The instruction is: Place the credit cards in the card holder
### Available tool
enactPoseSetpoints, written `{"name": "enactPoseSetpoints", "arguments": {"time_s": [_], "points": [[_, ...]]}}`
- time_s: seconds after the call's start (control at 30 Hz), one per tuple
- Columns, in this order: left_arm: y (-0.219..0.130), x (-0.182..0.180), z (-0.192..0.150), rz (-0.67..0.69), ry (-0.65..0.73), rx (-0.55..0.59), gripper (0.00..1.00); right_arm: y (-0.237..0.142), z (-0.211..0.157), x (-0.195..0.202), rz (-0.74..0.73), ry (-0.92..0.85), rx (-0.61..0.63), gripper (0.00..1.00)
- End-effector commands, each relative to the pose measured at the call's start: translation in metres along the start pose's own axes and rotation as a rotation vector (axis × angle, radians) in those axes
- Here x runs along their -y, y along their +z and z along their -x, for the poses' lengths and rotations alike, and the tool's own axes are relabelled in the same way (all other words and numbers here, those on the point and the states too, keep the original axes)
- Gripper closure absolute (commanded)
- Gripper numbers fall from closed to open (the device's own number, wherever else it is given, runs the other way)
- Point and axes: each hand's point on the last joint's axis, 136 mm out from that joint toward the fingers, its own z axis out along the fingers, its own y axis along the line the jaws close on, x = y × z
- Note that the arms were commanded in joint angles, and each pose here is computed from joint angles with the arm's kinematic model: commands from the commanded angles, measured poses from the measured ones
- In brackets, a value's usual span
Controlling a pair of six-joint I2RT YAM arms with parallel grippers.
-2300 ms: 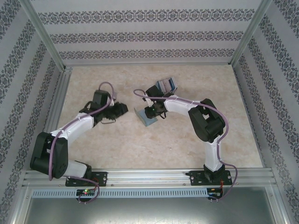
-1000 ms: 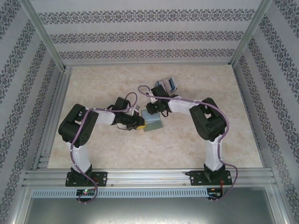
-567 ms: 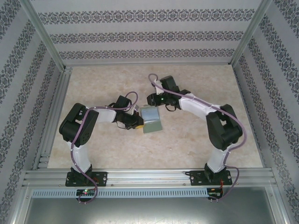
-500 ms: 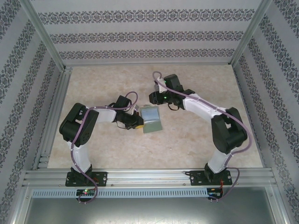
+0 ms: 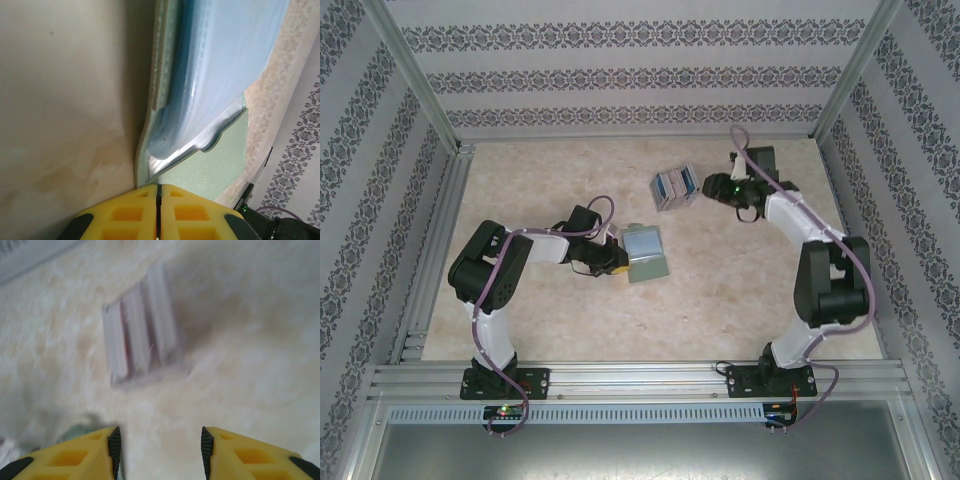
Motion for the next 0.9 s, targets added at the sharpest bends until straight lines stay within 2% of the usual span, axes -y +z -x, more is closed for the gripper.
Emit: {"name": "enactPoseSetpoints", "arguments": {"time_s": [0.0, 0.27, 0.47, 0.57, 0.87], "points": [[0.01, -0.05, 0.009, 0.149, -0.069, 0.093, 0.91, 0.02, 0.013, 0.001, 0.02, 0.038, -0.053, 0.49], [0.015, -0.045, 0.014, 0.105, -0.067, 0.111, 0.92, 0.071, 0.044, -0.003, 0.023, 0.023, -0.114, 0.47], [0.014, -0.047, 0.011, 0.104, -0.066, 0.114, 0.92, 0.096, 0.035, -0.023, 0.01, -0.039, -0.188, 0.47], [0.013, -0.046, 0.011, 0.098, -0.062, 0.115, 0.92, 0.106, 0.028, -0.021, -0.01, -0.051, -0.219, 0.47], [0.015, -0.045, 0.008, 0.076, -0.075, 0.123, 0.92, 0.091, 0.033, -0.019, -0.056, -0.11, -0.178, 0.47]]}}
